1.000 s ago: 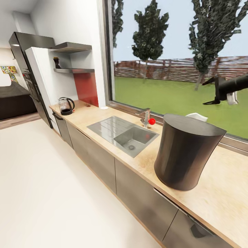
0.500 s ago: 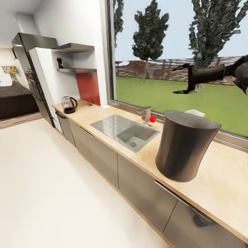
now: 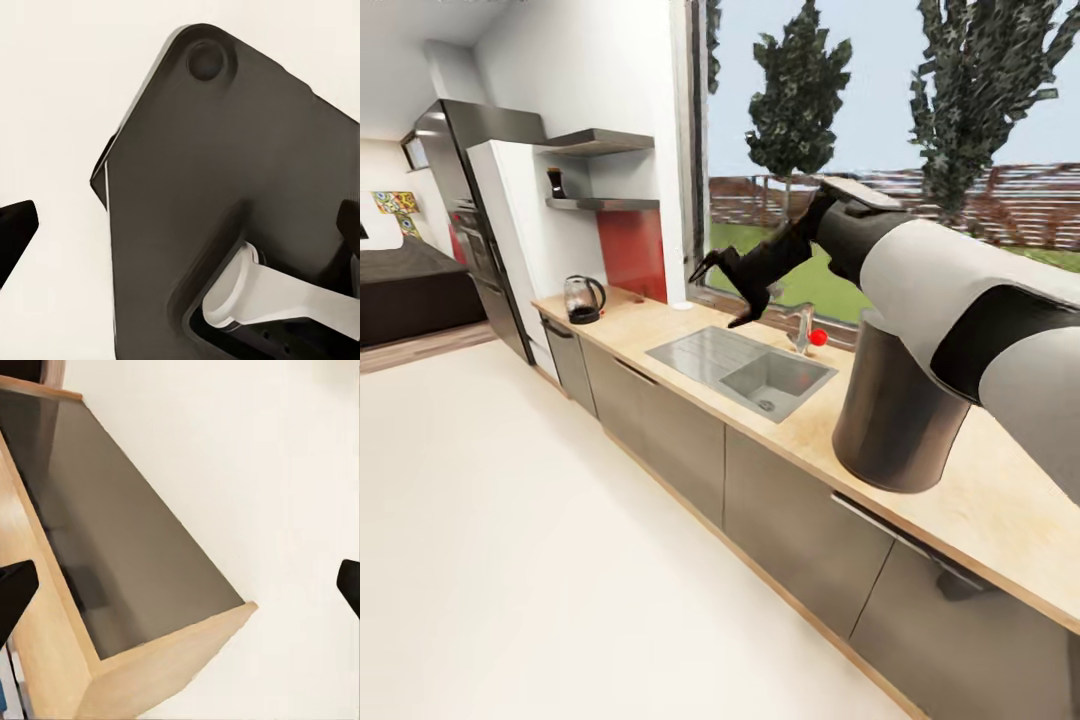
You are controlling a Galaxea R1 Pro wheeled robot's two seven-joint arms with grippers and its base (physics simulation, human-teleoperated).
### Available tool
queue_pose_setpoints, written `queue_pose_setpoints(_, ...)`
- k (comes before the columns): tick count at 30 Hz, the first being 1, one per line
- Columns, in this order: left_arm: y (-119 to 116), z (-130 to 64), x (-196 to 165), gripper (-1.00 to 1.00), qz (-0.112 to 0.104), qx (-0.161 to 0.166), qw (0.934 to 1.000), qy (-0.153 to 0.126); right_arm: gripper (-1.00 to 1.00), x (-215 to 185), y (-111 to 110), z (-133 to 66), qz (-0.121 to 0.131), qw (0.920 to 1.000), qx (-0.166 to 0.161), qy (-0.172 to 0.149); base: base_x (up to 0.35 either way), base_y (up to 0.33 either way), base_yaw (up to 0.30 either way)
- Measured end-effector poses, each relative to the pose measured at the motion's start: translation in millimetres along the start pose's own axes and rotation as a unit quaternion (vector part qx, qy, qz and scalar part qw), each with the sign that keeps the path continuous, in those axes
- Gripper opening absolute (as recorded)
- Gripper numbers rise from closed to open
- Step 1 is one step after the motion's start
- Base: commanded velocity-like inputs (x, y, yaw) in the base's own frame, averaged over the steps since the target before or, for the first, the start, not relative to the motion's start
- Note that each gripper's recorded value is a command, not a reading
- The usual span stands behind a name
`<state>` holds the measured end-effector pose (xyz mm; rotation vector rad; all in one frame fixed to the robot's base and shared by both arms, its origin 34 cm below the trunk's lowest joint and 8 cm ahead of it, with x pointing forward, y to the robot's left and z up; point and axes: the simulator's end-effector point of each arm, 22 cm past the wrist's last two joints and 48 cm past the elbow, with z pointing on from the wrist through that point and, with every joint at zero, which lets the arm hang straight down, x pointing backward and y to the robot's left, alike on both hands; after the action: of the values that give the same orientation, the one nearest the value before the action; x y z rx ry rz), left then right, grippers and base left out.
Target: Set up a coffee station on the kitchen countertop: keep the coffee maker on the countertop, move the bottle of coffee from the kitchen shelf to the counter next to the coffee maker, place a paper coffee filter on top of the coffee maker, put the saucer next to the coffee maker with the coffee cup on the saucer, and place the electric kettle next to the coffee maker.
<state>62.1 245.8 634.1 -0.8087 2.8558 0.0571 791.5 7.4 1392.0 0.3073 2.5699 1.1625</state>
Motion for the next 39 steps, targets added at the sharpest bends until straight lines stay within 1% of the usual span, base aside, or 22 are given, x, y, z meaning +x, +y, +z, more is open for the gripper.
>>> queue_pose_setpoints(2, 2, 0.3, -1, 1.0, 0.001, -0.001, 1.0, -0.001, 1.0, 3, -37, 21.0, 0.009, 0.9994, 0.033, 0.008, -0.206, 0.211, 0.0)
queue_pose_setpoints(3, 3, 0.3, -2, 1.0, 0.002, -0.001, 1.0, -0.001, 1.0, 4, -61, 31.1, 0.007, 0.998, 0.062, 0.008, -0.194, 0.193, 0.0)
queue_pose_setpoints(4, 3, 0.4, -2, 1.0, 0.002, -0.001, 1.0, -0.001, 1.0, 4, -72, 35.5, 0.006, 0.9973, 0.073, 0.008, -0.185, 0.177, 0.0)
queue_pose_setpoints(5, 3, 0.4, -2, 1.0, 0.002, -0.002, 1.0, -0.002, 1.0, 4, -92, 41.6, -0.001, 0.9951, 0.099, 0.005, -0.174, 0.157, 0.0)
queue_pose_setpoints(6, 4, 0.3, -3, 1.0, 0.002, -0.001, 1.0, -0.003, 1.0, 8, -127, 61.0, -0.012, 0.9922, 0.124, 0.006, -0.175, 0.155, 0.0)
queue_pose_setpoints(9, 4, 0.4, -3, 1.0, 0.002, -0.002, 1.0, -0.004, 1.0, 30, -171, 96.5, 0.0, 0.9917, 0.124, 0.032, -0.19, 0.166, 0.0)
queue_pose_setpoints(11, 4, 0.5, -4, 1.0, 0.003, -0.002, 1.0, -0.004, 1.0, 50, -225, 125.1, 0.01, 0.9871, 0.154, 0.043, -0.2, 0.19, 0.0)
queue_pose_setpoints(12, 5, 0.6, -5, 1.0, 0.003, -0.003, 1.0, -0.005, 1.0, 56, -236, 131.0, 0.013, 0.9861, 0.159, 0.046, -0.202, 0.21, 0.0)
queue_pose_setpoints(13, 7, 0.7, -6, 1.0, 0.003, -0.003, 1.0, -0.006, 1.0, 71, -271, 147.4, 0.013, 0.9829, 0.177, 0.049, -0.203, 0.217, 0.0)
queue_pose_setpoints(14, 10, 1.1, -8, 1.0, 0.004, -0.006, 1.0, -0.007, 1.0, 98, -314, 168.2, 0.02, 0.9783, 0.196, 0.066, -0.204, 0.223, 0.0)
queue_pose_setpoints(16, 13, 1.3, -9, 1.0, 0.005, -0.007, 0.9999, -0.008, 1.0, 106, -336, 180.3, 0.01, 0.9783, 0.2, 0.054, -0.204, 0.227, 0.0)
queue_pose_setpoints(18, 15, 1.4, -11, 1.0, 0.006, -0.008, 0.9999, -0.01, 1.0, 126, -375, 197.5, -0.013, 0.9754, 0.214, 0.049, -0.204, 0.232, 0.0)
queue_pose_setpoints(24, 20, 1.8, -15, 1.0, 0.008, -0.011, 0.9998, -0.013, 1.0, 187, -458, 224.6, -0.068, 0.964, 0.25, 0.06, -0.206, 0.245, 0.0)
queue_pose_setpoints(26, 24, 2.1, -17, 1.0, 0.01, -0.013, 0.9998, -0.015, 1.0, 200, -474, 228.6, -0.078, 0.9614, 0.257, 0.062, -0.207, 0.257, 0.0)
queue_pose_setpoints(28, 29, 2.4, -20, 1.0, 0.011, -0.016, 0.9997, -0.017, 1.0, 219, -497, 232.9, -0.094, 0.9563, 0.269, 0.065, -0.208, 0.26, 0.0)
queue_pose_setpoints(30, 32, 2.6, -23, 1.0, 0.012, -0.018, 0.9996, -0.018, 1.0, 237, -519, 236.3, -0.116, 0.9505, 0.281, 0.065, -0.207, 0.262, 0.0)
queue_pose_setpoints(31, 34, 2.7, -24, 1.0, 0.013, -0.019, 0.9996, -0.019, 1.0, 248, -532, 238.0, -0.133, 0.9464, 0.287, 0.064, -0.204, 0.264, 0.0)
queue_pose_setpoints(33, 35, 2.9, -25, 1.0, 0.013, -0.02, 0.9995, -0.02, 1.0, 258, -545, 239.7, -0.15, 0.9422, 0.293, 0.062, -0.192, 0.27, 0.0)
queue_pose_setpoints(36, 40, 5.3, -39, 1.0, 0.013, -0.021, 0.9992, -0.031, 1.0, 300, -585, 244.2, -0.21, 0.927, 0.306, 0.052, -0.152, 0.278, 0.0)
queue_pose_setpoints(37, 40, 6.0, -42, 1.0, 0.013, -0.02, 0.9992, -0.034, 1.0, 309, -592, 244.8, -0.221, 0.9243, 0.307, 0.05, -0.091, 0.272, 0.0)
queue_pose_setpoints(38, 38, 7.0, -48, 1.0, 0.012, -0.018, 0.999, -0.039, 1.0, 324, -602, 245.5, -0.242, 0.9189, 0.308, 0.046, -0.019, 0.07, 0.0)
queue_pose_setpoints(39, 35, 9.5, -63, 1.0, 0.011, -0.013, 0.9984, -0.054, 1.0, 350, -618, 246.5, -0.303, 0.9032, 0.303, 0.03, -0.012, 0.045, 0.0)
